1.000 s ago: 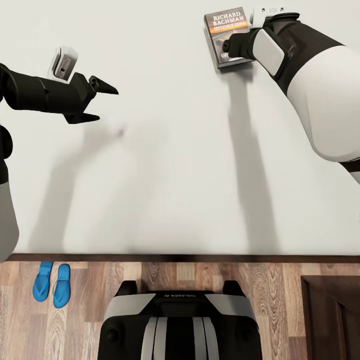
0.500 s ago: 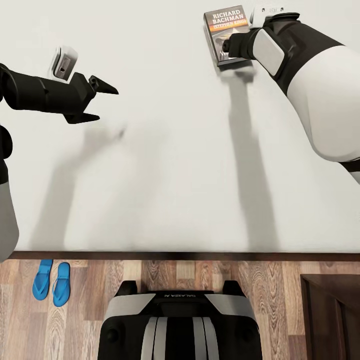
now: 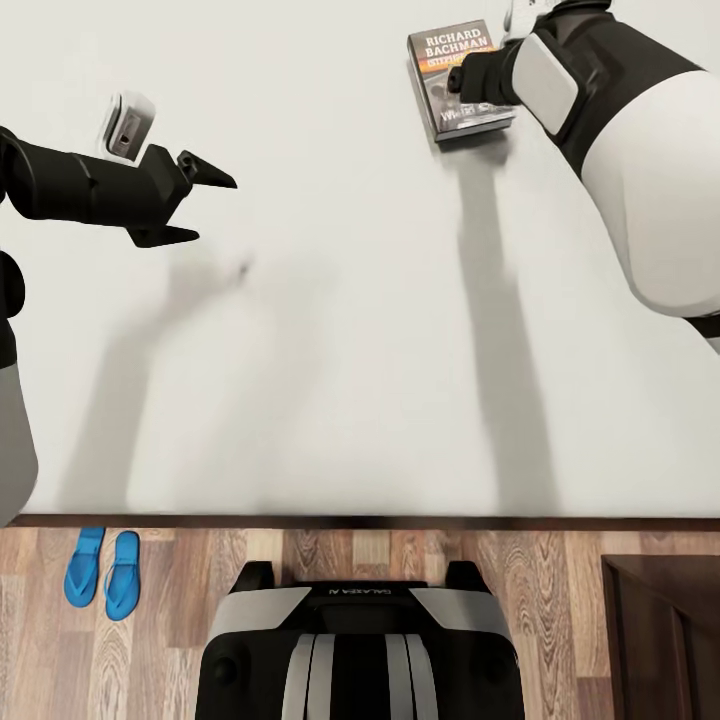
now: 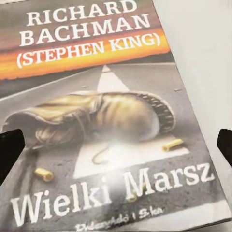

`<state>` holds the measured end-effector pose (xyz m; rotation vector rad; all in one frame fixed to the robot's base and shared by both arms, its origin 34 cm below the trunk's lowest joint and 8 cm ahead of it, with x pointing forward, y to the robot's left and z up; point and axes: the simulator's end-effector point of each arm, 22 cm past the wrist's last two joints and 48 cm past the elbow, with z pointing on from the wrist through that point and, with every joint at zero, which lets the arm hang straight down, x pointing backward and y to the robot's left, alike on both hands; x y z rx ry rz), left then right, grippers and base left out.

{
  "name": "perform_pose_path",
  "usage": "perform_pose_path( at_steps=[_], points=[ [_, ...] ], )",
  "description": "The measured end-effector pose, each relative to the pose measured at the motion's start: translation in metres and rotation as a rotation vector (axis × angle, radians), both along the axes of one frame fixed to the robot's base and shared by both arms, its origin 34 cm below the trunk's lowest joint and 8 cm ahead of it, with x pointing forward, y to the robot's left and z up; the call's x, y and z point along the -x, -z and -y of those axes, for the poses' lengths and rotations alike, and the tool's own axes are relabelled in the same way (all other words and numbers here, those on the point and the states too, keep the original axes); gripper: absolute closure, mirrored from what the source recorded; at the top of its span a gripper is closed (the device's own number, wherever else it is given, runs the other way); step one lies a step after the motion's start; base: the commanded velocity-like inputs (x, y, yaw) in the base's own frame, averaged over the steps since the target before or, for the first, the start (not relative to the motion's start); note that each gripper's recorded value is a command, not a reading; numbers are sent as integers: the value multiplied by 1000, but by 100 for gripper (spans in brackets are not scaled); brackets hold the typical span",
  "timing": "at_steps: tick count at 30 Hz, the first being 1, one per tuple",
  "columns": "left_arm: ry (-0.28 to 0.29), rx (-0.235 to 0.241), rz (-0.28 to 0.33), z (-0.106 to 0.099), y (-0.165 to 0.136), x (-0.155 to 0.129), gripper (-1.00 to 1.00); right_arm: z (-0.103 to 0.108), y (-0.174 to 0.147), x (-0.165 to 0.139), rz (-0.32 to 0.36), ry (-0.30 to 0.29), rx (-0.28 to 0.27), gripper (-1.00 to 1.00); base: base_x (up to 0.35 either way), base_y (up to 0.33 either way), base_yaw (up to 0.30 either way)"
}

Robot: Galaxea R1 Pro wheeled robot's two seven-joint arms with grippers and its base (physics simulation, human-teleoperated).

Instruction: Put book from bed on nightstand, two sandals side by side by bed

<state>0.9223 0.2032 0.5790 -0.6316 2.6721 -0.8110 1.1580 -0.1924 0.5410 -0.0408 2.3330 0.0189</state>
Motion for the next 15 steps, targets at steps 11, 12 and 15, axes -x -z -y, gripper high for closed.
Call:
perform_pose_path(
  at_steps=[11, 12, 15],
  points=[
    [1, 1, 2, 1, -1, 0, -100, 1, -8, -4, 16, 0, 3, -100, 283, 0, 0],
    [1, 1, 2, 1, -1, 0, -100, 0, -8, -4, 16, 0, 3, -100, 213, 0, 0],
    [1, 1, 2, 1, 0, 0, -100, 0, -7, -4, 16, 0, 3, -100, 148, 0, 0]
  ],
)
